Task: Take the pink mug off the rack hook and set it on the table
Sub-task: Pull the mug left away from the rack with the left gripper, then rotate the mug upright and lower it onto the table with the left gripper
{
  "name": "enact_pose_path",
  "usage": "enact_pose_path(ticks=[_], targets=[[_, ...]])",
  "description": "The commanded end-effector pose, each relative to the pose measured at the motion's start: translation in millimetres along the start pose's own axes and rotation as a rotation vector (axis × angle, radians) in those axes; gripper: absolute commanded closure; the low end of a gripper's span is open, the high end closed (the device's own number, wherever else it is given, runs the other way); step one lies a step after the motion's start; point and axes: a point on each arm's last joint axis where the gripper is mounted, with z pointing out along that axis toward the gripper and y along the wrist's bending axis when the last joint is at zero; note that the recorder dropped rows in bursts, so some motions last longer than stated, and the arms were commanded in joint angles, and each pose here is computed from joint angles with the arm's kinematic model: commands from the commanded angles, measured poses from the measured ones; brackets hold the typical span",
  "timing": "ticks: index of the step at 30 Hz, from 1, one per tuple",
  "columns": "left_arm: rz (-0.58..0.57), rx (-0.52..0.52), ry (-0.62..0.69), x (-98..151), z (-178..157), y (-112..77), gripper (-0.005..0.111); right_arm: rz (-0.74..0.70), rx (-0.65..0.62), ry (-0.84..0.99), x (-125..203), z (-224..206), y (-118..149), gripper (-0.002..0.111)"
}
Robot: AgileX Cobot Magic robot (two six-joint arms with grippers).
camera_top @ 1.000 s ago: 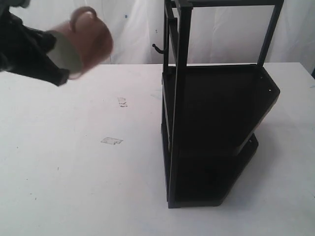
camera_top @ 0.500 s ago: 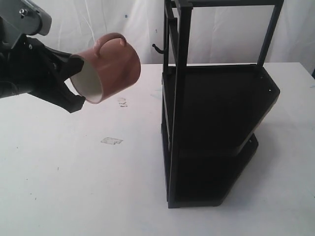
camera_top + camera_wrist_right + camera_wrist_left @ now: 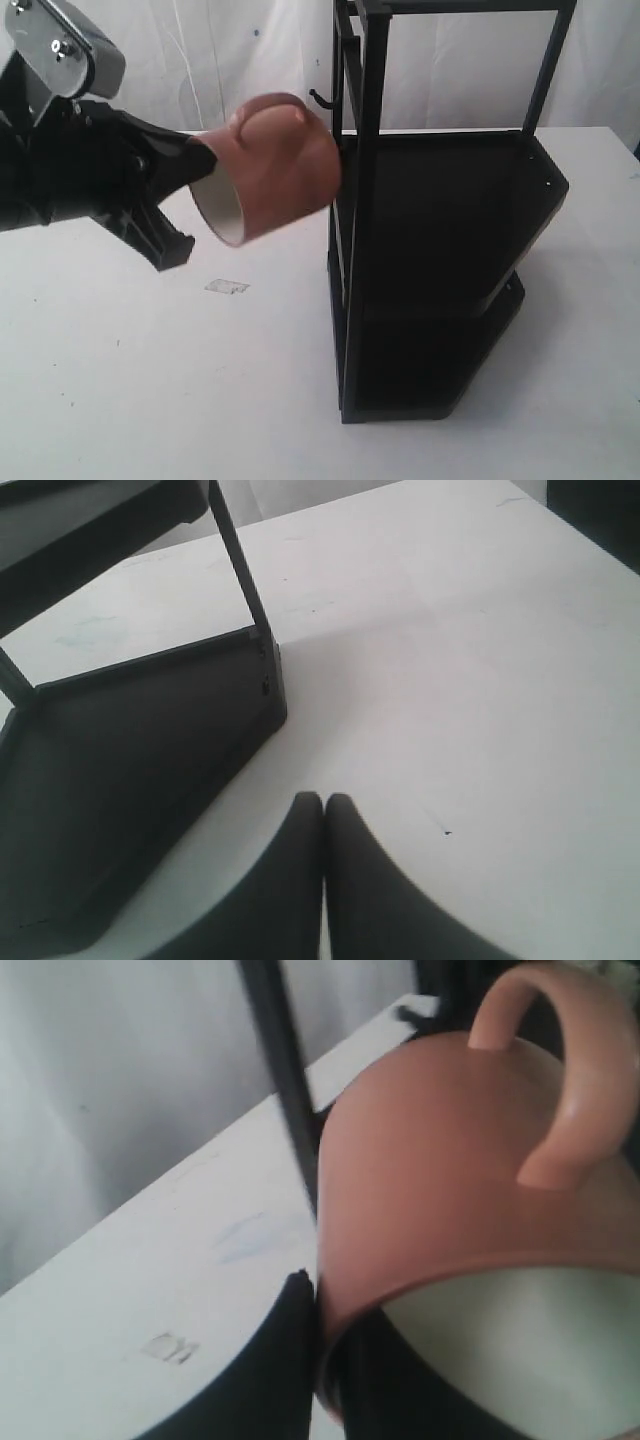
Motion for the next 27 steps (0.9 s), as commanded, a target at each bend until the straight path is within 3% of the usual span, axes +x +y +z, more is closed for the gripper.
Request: enact_pose_path(ticks=[1,5,8,12,14,15,19,24,27], targets=[[0.077,0.019,-0.006,0,-3,-2.8,0.107,-0.006,0.004,-0.012,-1,0,0,0.108],[-0.038,-0.074,0.099,8,-4,5.8,0.107,-0.006,0.004,-0.012,-1,0,0,0.108],[-0.088,-0.036,0.181,15,-5,2.1,0.107,-0.006,0.004,-0.012,-1,0,0,0.108],[-0.131,-0.076,0.292,21,-8,6.0,0.107,-0.006,0.004,-0.012,-1,0,0,0.108],[-0.21,-0.103,0.372,22,-11,8.5,0.107,-0.006,0.004,-0.012,-1,0,0,0.108],[-0.202,-0.145,0.476,20,-16,14.4,0.107,-0.006,0.004,-0.012,-1,0,0,0.108],[-0.169,-0.256,0.643,14,-29,28.3,0.107,-0.006,0.004,-0.012,-1,0,0,0.108],[-0.215,-0.259,0.812,9,-33,31.8,0.107,-0.006,0.004,-0.012,-1,0,0,0.108],[-0.205,-0.157,1.0,-2,-27,32.8,0.107,-0.006,0.004,-0.012,-1,0,0,0.108]])
